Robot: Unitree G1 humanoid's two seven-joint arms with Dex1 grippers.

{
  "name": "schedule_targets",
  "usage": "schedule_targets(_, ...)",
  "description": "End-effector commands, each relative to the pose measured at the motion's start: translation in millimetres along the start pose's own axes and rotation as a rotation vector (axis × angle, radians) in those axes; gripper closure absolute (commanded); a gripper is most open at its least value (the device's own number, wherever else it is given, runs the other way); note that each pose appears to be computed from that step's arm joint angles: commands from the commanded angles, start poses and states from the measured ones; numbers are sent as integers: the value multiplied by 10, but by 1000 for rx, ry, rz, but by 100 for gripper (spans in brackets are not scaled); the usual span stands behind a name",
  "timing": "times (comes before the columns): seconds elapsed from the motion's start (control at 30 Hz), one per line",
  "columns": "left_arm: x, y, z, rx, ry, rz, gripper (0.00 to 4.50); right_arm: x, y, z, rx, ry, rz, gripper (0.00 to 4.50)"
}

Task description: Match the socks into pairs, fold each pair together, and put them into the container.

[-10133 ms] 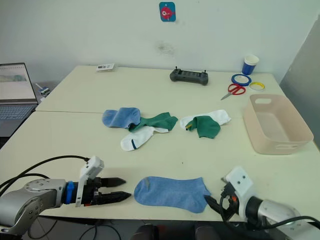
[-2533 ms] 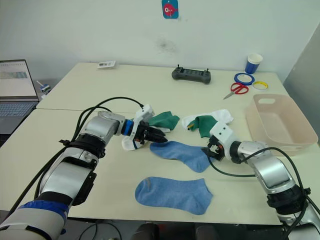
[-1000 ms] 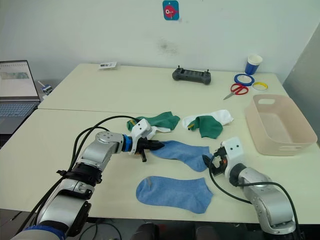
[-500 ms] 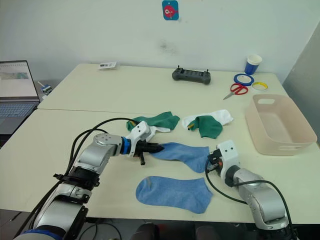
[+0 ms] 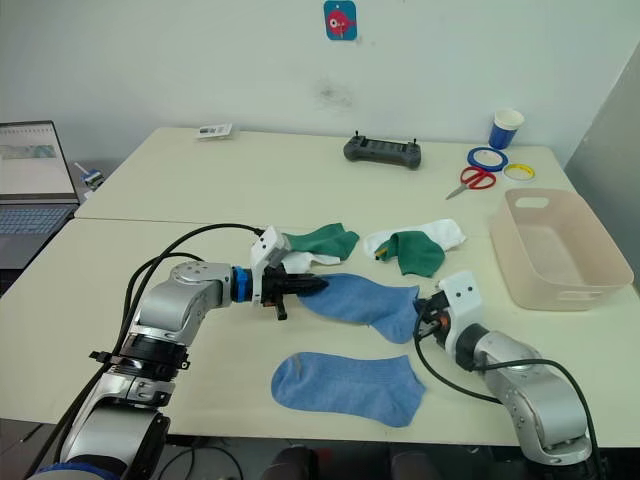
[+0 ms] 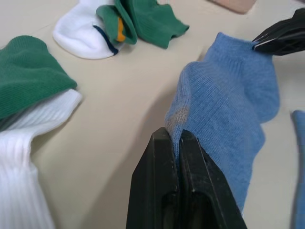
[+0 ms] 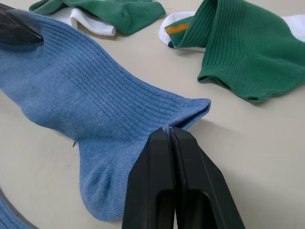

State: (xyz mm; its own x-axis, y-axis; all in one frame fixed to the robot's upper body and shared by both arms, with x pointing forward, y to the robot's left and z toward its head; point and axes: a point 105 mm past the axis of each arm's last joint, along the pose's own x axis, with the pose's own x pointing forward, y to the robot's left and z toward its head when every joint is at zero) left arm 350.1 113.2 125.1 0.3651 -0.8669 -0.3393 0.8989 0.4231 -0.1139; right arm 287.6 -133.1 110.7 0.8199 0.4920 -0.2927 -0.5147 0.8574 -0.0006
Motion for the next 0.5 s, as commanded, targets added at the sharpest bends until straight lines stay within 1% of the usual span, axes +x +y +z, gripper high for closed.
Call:
schedule_targets(0.03, -74, -41, 120, 16, -24, -6, 450, -72, -33, 225, -38, -75, -1, 447)
schedule_targets(0.07, -77, -47, 114, 17, -22, -6, 450, -76, -38, 238, -41, -78, -1, 447)
schedule_targets(0.17, -138, -101, 214, -22, -48, -27, 450, -170, -24, 393, -57, -111, 27, 447)
schedule_targets(0.27, -259, -145, 276, -118, -49, -45, 450, -290, 68, 535, 24, -154, 94, 447)
schedule_targets(0.37, -479, -296, 226, -246, 12, -121, 450, -446, 218, 598, 87, -158, 190, 447)
schedule_targets(0.43, -591, -375, 196, -296, 51, -154, 450, -516, 295, 603, 123, -155, 231, 447)
schedule_targets(0.5, -717, -479, 145, -345, 100, -197, 450, -602, 418, 551, 166, -135, 296, 447)
